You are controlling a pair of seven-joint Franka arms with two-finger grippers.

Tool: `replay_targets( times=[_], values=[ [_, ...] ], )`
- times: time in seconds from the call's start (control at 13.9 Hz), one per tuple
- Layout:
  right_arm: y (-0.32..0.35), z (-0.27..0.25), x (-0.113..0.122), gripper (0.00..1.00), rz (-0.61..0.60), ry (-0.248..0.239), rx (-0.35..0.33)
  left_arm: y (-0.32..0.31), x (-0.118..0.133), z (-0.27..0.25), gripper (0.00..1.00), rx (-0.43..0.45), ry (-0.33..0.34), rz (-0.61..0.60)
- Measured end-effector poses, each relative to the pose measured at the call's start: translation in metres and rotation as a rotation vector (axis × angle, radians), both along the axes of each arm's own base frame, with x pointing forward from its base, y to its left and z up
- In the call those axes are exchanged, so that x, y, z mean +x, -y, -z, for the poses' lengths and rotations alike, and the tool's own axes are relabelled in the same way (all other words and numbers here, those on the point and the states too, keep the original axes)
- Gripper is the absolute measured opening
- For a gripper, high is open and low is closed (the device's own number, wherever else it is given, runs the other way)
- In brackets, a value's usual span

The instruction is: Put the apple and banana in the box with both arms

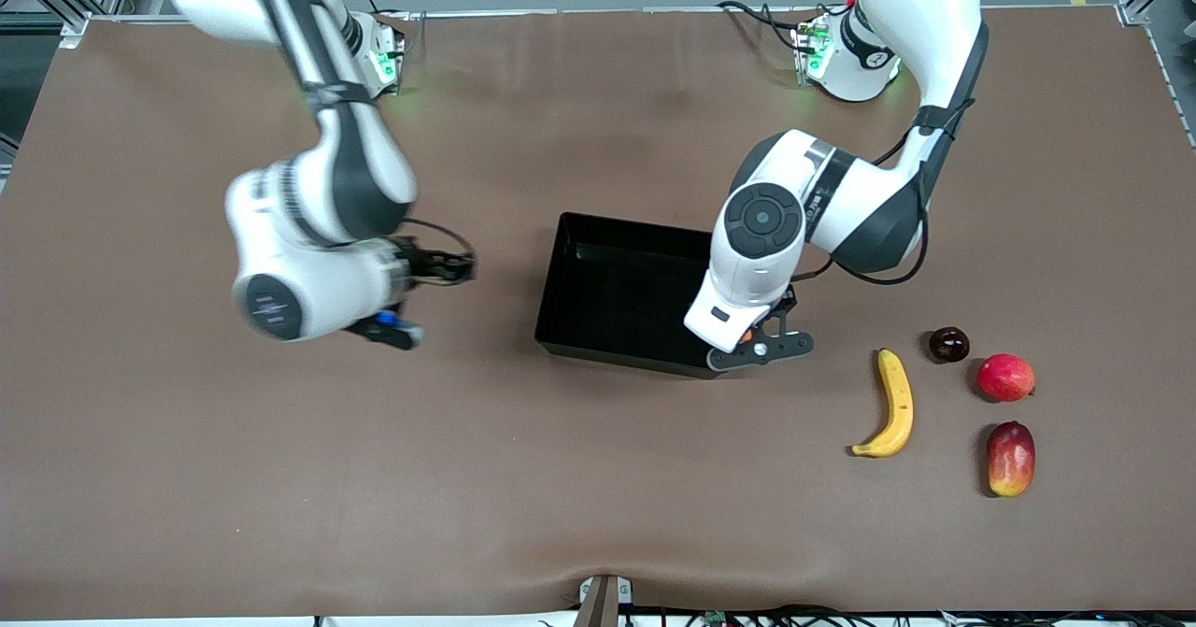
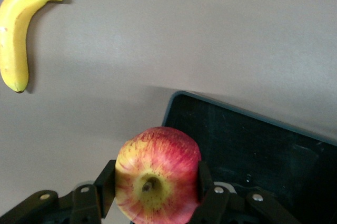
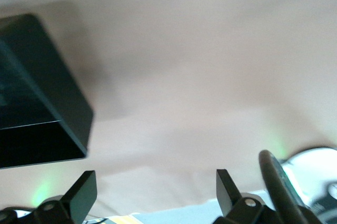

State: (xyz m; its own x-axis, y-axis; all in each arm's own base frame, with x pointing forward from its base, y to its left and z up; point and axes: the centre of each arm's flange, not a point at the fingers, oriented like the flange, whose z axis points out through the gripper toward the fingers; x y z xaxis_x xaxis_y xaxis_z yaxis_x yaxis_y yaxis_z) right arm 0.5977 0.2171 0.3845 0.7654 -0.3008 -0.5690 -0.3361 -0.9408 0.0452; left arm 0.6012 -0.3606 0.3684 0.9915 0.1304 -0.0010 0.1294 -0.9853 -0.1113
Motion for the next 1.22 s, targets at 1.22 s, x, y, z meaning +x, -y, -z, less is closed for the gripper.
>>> replay_targets(
  times=[1.22],
  values=[
    [0.132,-0.100,0.041,1.00,0.066,0.075,-0.125,0.059,-0.088,0.150,0.63,0.058,-0.161,0.135]
  ],
)
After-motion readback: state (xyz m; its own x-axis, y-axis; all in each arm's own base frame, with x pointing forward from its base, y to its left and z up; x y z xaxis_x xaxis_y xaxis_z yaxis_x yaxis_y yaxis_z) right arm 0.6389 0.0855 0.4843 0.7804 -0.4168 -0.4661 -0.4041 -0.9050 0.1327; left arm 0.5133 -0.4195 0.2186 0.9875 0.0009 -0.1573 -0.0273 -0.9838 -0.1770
